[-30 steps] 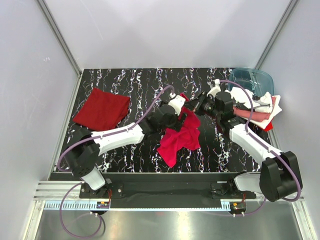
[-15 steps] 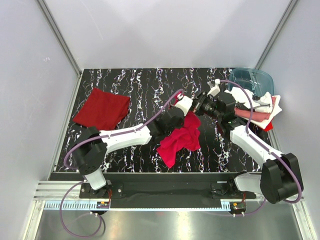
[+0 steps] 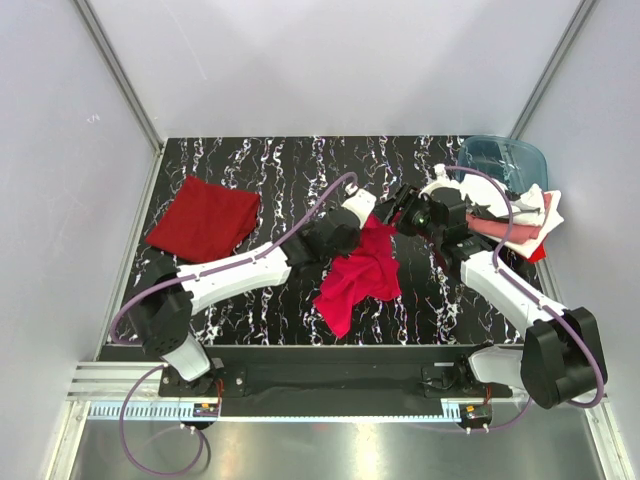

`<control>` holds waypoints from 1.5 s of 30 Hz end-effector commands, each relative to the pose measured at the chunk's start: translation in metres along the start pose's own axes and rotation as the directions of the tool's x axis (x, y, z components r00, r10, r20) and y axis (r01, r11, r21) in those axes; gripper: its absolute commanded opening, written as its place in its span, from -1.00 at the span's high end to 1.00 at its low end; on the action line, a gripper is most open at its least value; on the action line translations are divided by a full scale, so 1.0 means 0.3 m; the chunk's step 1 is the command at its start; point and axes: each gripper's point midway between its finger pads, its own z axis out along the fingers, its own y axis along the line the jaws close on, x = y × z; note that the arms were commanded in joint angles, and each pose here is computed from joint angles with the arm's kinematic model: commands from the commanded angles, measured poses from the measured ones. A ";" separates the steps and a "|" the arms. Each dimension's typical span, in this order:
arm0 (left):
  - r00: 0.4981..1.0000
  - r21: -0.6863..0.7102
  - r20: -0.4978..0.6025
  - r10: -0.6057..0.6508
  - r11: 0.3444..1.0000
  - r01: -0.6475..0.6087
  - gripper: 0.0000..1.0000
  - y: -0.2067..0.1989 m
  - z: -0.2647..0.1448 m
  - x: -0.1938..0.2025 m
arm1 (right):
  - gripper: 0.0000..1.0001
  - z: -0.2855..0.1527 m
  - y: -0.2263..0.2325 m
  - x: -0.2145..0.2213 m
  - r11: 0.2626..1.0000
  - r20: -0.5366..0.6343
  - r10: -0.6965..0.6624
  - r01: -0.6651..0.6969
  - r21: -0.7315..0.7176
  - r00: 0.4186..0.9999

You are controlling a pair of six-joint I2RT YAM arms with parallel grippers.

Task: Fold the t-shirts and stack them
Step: Flatten the tshirt out

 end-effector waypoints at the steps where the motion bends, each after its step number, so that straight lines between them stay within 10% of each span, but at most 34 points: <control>1: 0.999 0.011 0.005 -0.032 0.999 0.032 1.00 0.038 -0.052 -0.069 | -0.32 -0.027 0.011 -0.104 0.995 0.112 -0.090 0.086 0.040 0.990; 13: 0.996 -0.071 0.004 -0.094 0.993 0.094 1.00 0.175 -0.043 -0.072 | -0.50 -0.064 0.102 -0.060 0.928 0.129 -0.312 0.331 -0.170 0.941; 20: 0.985 -0.117 0.027 -0.168 0.978 0.170 1.00 0.268 -0.036 -0.069 | -0.08 -0.038 0.223 0.063 0.827 -0.003 -0.387 0.346 -0.444 0.922; 31: 0.972 -0.130 0.036 -0.231 0.964 0.234 1.00 0.310 -0.060 -0.067 | -0.38 0.023 0.328 0.262 0.687 0.014 -0.655 0.603 -0.406 0.755; 45: 0.956 0.015 0.037 -0.291 0.957 0.291 1.00 0.240 -0.124 -0.103 | -0.42 0.043 0.308 0.258 0.680 0.106 -0.671 0.666 -0.307 0.734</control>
